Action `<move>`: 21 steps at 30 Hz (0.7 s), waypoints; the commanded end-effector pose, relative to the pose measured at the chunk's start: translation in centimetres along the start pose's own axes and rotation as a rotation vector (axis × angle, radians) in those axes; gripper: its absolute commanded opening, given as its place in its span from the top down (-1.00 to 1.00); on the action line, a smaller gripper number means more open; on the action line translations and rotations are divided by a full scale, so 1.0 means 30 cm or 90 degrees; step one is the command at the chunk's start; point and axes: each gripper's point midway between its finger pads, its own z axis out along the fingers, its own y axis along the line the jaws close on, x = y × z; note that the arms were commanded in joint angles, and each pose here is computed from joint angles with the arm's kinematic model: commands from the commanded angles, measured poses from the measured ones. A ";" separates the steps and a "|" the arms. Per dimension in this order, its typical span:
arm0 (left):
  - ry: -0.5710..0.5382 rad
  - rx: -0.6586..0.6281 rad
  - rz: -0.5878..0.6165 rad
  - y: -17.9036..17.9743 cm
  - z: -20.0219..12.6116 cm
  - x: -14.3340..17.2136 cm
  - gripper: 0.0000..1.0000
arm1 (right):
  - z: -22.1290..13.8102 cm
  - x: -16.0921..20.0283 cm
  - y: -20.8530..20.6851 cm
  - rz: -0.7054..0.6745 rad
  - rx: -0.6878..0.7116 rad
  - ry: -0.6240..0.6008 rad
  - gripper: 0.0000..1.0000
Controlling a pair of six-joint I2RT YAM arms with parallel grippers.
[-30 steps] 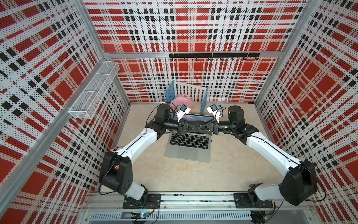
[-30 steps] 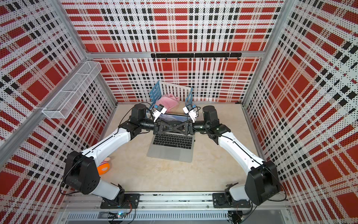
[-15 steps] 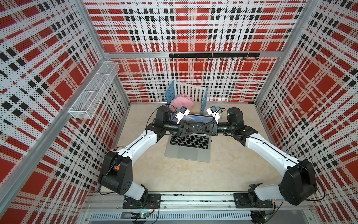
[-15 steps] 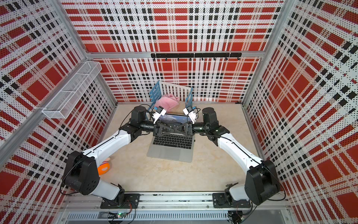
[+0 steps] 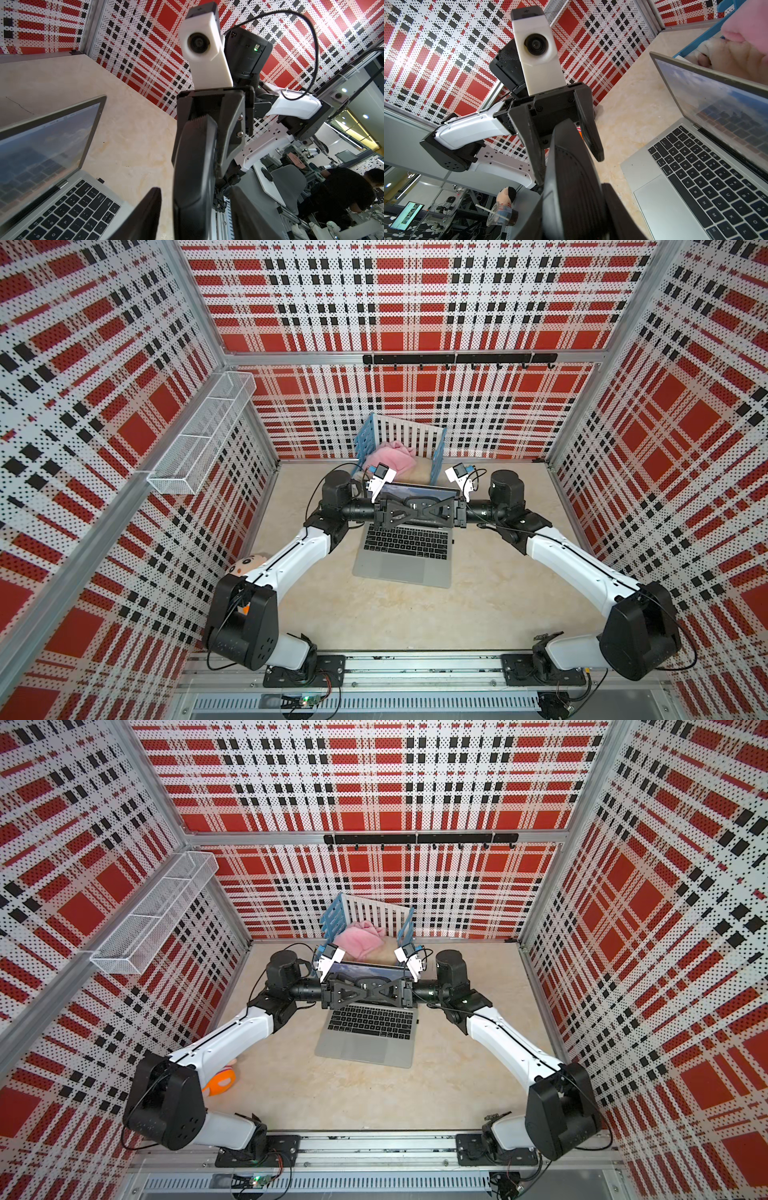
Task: Remove the wireless mouse receiver from the laptop
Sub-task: Place the mouse at the center of the board.
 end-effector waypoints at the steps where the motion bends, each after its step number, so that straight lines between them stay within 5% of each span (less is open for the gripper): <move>1: -0.009 0.011 0.027 -0.035 0.013 -0.040 -0.09 | -0.006 -0.016 0.072 -0.032 -0.032 -0.009 0.38; 15: -0.017 0.011 0.038 -0.048 0.004 -0.067 0.10 | 0.000 0.002 0.072 -0.031 -0.035 -0.003 0.38; 21: -0.004 0.027 0.031 -0.049 0.020 -0.054 0.60 | 0.002 0.000 0.069 -0.030 -0.034 -0.005 0.38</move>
